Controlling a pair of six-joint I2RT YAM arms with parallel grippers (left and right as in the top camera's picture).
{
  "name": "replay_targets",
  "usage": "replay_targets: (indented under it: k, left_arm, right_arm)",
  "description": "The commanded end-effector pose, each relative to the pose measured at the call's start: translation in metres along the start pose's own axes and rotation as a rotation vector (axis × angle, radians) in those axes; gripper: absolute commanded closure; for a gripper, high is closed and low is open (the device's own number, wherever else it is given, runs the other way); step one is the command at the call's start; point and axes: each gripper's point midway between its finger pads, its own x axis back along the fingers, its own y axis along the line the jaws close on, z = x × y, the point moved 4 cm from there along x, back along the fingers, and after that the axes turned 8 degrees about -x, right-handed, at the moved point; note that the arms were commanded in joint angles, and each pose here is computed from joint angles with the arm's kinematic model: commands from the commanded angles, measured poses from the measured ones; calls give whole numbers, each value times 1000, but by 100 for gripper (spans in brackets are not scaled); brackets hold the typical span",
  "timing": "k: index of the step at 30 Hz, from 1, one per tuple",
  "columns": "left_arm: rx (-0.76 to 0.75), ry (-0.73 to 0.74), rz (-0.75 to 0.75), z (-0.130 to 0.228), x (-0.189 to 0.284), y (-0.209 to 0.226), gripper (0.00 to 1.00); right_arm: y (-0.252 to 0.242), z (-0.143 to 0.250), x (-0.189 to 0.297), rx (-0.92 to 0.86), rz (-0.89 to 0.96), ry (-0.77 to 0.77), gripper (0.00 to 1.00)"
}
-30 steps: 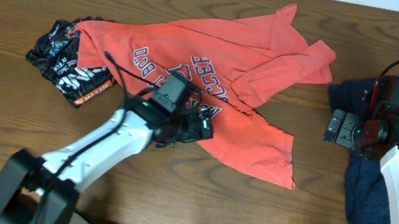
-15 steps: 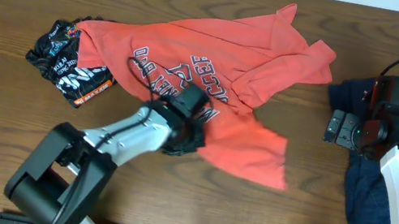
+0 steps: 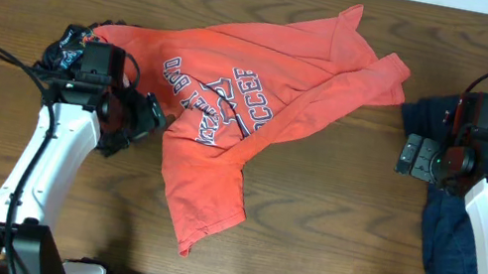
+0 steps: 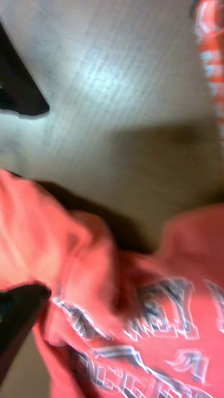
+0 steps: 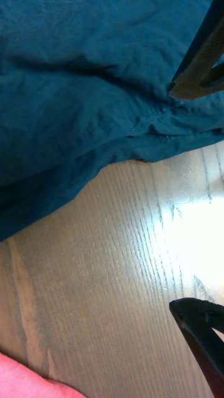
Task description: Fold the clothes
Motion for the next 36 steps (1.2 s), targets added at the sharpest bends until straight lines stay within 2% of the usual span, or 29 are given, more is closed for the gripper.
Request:
replay_targets:
  k: [1,6,18,23,24,26,32,36]
  left_arm:
    - [-32,122,7,25,-9,-2,7]
    - [-89,239,-36,62,-24,-4,6]
    - [-243,176,31,94,-75,-28,16]
    - [-248,214,24,104,-76,-25,52]
    - [-245,226,19,106,-75,-24,63]
    - [-237,257,2,111,-74,-20,94]
    - [-236,408,-86,131,-44,7,94]
    - [-161,383,-136,118,-8,28,94]
  right_arm:
    - [-1,-3,4,3,-7,-14,1]
    - [-1,-3,4,3,-7,-14,1]
    - [-1,0,4,5,-10,1,1]
    - [3,1,4,5,-38,12,1]
    - [3,1,4,5,-38,12,1]
    - [3,2,4,5,-38,13,1]
    - [2,4,4,7,-33,25,1]
    - [6,8,2,7,-66,49,1]
